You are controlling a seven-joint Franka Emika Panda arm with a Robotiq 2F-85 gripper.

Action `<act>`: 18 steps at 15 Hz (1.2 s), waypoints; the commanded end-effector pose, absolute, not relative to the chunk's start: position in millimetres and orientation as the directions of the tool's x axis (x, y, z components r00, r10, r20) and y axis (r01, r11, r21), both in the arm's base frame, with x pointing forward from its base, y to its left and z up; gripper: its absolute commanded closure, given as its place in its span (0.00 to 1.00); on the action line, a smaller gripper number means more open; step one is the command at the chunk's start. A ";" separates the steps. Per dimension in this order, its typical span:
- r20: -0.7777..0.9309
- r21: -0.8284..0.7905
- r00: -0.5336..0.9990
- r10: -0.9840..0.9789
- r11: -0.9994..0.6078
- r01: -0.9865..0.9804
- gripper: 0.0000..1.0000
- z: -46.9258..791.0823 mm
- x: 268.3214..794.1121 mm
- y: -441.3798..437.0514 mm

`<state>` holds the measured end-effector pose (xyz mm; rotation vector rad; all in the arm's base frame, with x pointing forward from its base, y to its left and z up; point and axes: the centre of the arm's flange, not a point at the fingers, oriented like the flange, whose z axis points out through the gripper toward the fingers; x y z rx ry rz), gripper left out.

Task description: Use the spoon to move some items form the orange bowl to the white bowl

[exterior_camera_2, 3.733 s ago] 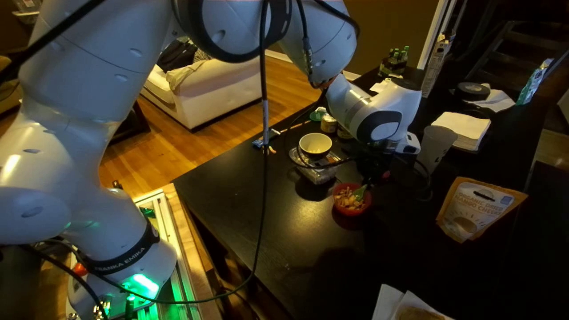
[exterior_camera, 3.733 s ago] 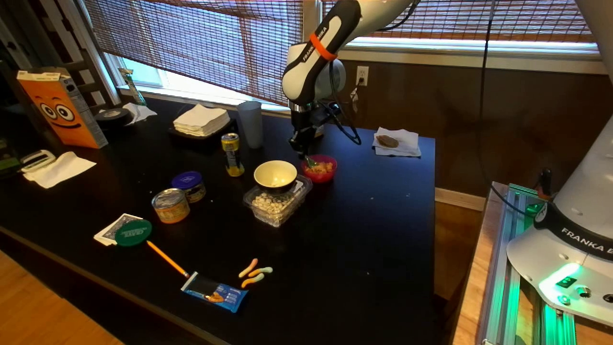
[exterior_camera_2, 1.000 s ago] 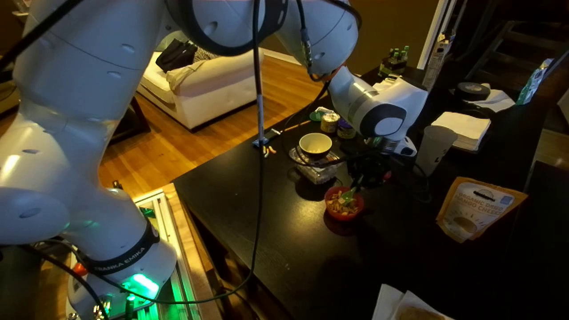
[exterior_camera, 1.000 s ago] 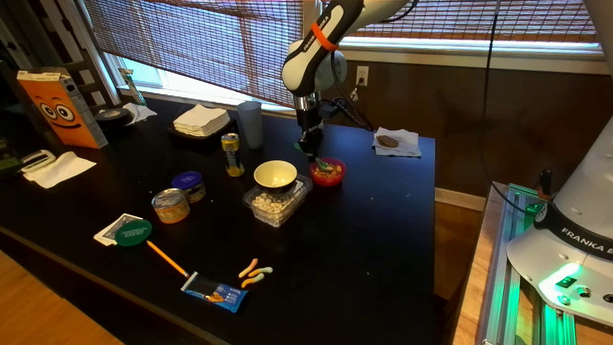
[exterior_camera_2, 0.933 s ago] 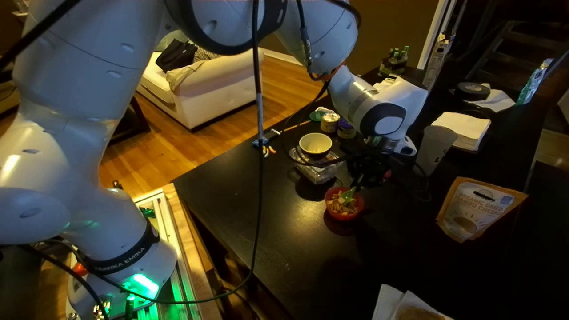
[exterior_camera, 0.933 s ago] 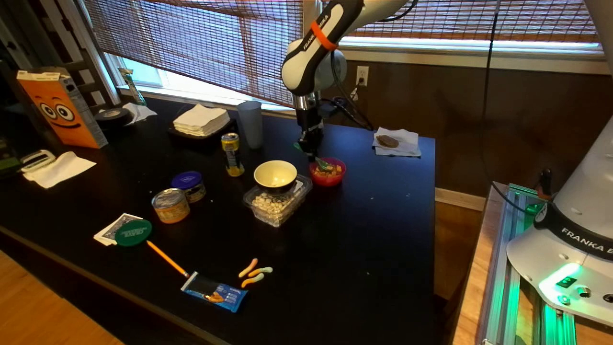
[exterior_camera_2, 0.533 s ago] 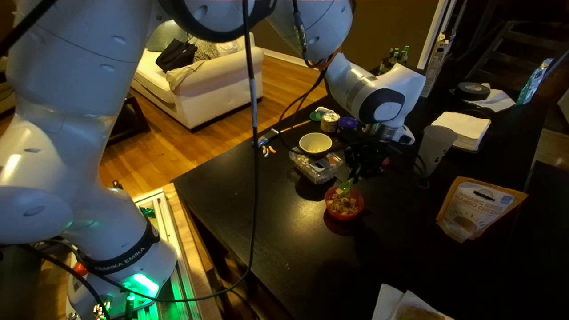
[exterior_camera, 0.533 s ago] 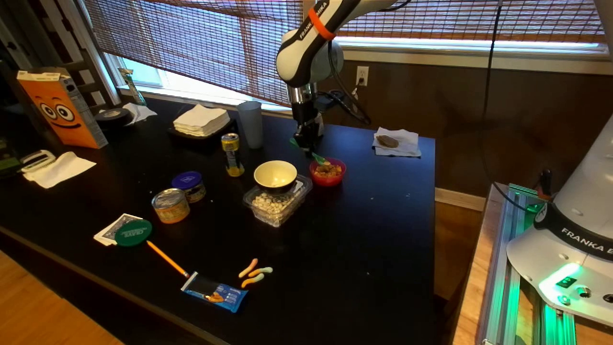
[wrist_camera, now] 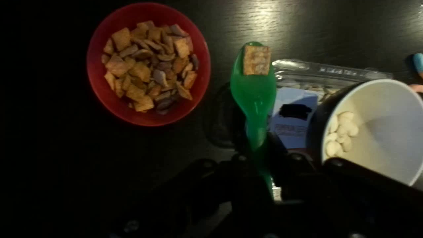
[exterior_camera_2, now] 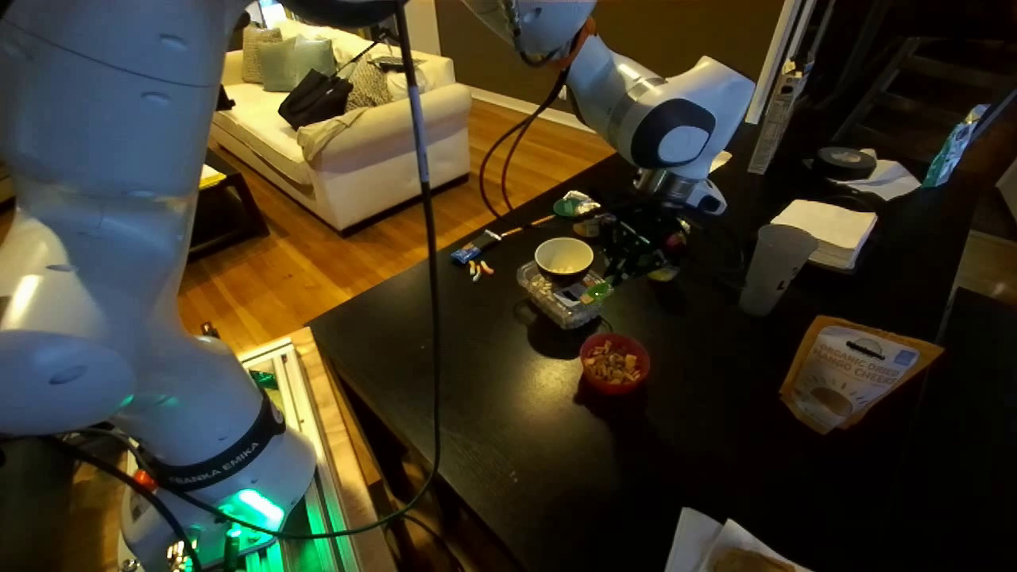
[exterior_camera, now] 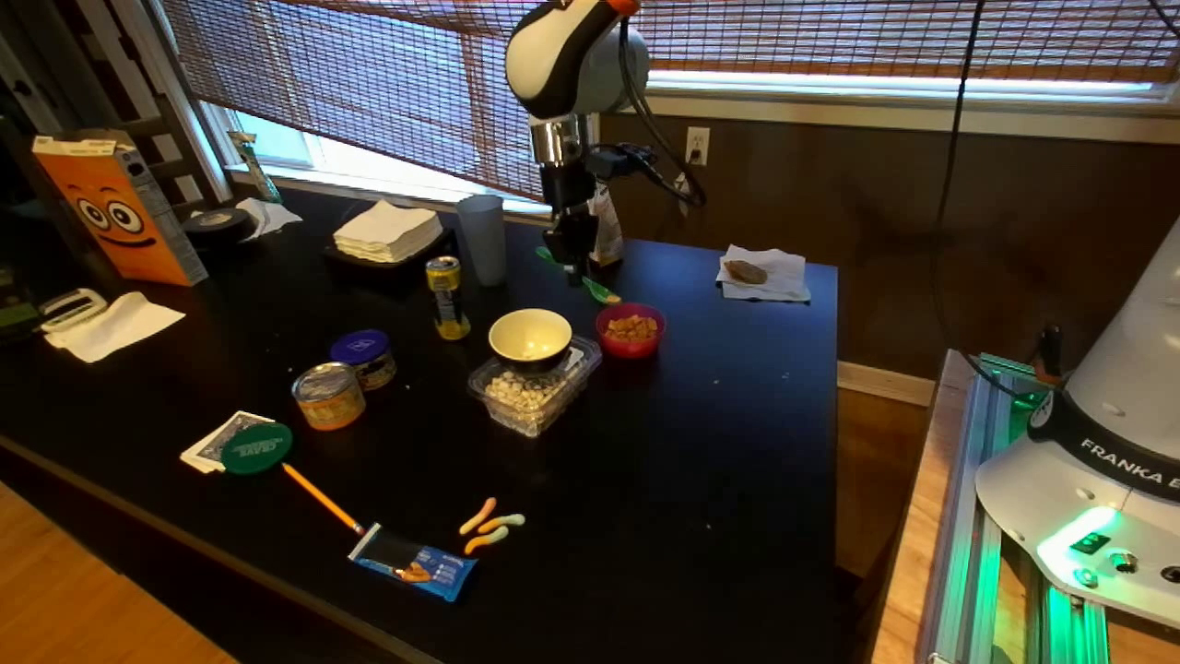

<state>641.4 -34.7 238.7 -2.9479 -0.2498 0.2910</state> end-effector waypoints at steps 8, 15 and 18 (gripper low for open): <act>-0.183 -0.387 0.969 0.167 -0.918 0.085 0.95 263.8 639.6 28.2; -0.136 -0.496 0.988 0.074 -0.868 -0.003 0.95 266.0 657.5 27.8; -0.125 -0.550 0.991 0.049 -0.835 -0.029 0.95 263.4 663.9 22.6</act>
